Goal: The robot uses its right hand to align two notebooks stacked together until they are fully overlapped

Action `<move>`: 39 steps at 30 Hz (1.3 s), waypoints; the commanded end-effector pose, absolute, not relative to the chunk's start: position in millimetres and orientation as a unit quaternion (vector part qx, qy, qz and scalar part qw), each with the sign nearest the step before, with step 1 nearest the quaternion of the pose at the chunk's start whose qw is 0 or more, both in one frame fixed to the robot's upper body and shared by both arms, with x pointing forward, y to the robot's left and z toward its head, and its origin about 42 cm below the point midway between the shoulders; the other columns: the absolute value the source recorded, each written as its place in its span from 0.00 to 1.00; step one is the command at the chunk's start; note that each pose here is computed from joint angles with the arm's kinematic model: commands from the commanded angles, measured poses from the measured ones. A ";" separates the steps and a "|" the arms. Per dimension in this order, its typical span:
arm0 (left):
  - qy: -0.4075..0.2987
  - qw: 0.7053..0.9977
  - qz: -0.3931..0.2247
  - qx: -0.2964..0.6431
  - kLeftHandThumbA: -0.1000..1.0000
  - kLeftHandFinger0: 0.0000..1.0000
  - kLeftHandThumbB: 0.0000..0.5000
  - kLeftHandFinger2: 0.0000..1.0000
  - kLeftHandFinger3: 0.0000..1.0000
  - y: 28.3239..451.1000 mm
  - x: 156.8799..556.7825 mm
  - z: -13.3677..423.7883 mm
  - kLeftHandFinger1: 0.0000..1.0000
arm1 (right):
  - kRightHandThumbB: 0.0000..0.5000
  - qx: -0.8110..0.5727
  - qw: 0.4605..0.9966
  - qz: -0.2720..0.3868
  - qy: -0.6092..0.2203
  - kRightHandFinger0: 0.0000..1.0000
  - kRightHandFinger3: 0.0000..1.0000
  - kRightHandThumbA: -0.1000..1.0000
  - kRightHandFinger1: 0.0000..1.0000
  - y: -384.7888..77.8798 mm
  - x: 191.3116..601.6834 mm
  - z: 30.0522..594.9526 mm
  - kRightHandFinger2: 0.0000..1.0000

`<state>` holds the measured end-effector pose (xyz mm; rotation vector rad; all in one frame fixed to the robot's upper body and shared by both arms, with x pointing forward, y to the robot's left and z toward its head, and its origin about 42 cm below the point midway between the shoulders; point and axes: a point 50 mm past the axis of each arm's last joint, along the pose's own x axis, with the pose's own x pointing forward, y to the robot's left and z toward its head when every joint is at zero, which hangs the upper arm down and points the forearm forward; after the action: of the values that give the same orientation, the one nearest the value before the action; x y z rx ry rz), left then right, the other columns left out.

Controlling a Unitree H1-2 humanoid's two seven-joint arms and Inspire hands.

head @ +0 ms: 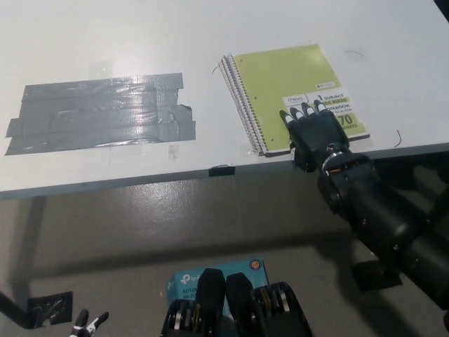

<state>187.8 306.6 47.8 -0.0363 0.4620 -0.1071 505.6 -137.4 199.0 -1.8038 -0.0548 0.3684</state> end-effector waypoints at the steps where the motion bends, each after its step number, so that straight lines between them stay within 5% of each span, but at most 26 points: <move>1: 0.220 0.973 -0.062 -0.010 1.00 0.34 1.00 0.49 1.00 310.0 183.8 51.5 0.45 | 0.86 -0.789 0.589 0.175 -0.033 1.00 1.00 1.00 1.00 -137.1 510.7 210.6 1.00; 9: 0.227 0.972 -0.059 -0.013 1.00 0.29 1.00 0.46 1.00 313.4 180.5 51.6 0.43 | 0.85 -0.800 0.580 0.141 -0.052 1.00 1.00 1.00 1.00 -150.4 529.0 253.6 1.00; 23: 0.241 0.969 -0.052 -0.012 1.00 0.33 1.00 0.41 1.00 317.8 168.3 42.5 0.41 | 0.88 -0.803 0.580 0.068 -0.118 1.00 1.00 1.00 1.00 -146.6 548.1 369.3 1.00; 30: 0.243 0.969 -0.052 0.002 1.00 0.36 1.00 0.44 1.00 317.6 165.0 45.1 0.40 | 0.86 -0.722 0.677 0.030 -0.139 1.00 1.00 1.00 1.00 -171.5 543.6 445.4 1.00; 36: 0.244 0.968 -0.055 -0.001 1.00 0.47 1.00 0.44 1.00 317.5 166.4 44.8 0.45 | 0.82 -0.588 0.787 0.024 -0.187 1.00 1.00 1.00 1.00 -227.3 483.6 479.8 1.00; 38: 0.244 0.968 -0.056 0.001 1.00 0.39 1.00 0.43 1.00 318.6 166.0 45.1 0.41 | 0.73 -0.571 0.794 0.015 -0.210 1.00 1.00 1.00 1.00 -247.1 459.0 475.8 1.00; 39: 0.241 0.969 -0.059 -0.001 1.00 0.34 1.00 0.43 1.00 319.1 166.8 45.4 0.40 | 0.61 -0.555 0.805 0.005 -0.211 1.00 1.00 1.00 1.00 -269.3 427.9 466.7 1.00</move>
<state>169.7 312.1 38.6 -0.0291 0.5136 -0.0929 502.2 -202.5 434.9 -1.4281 -0.3866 0.0467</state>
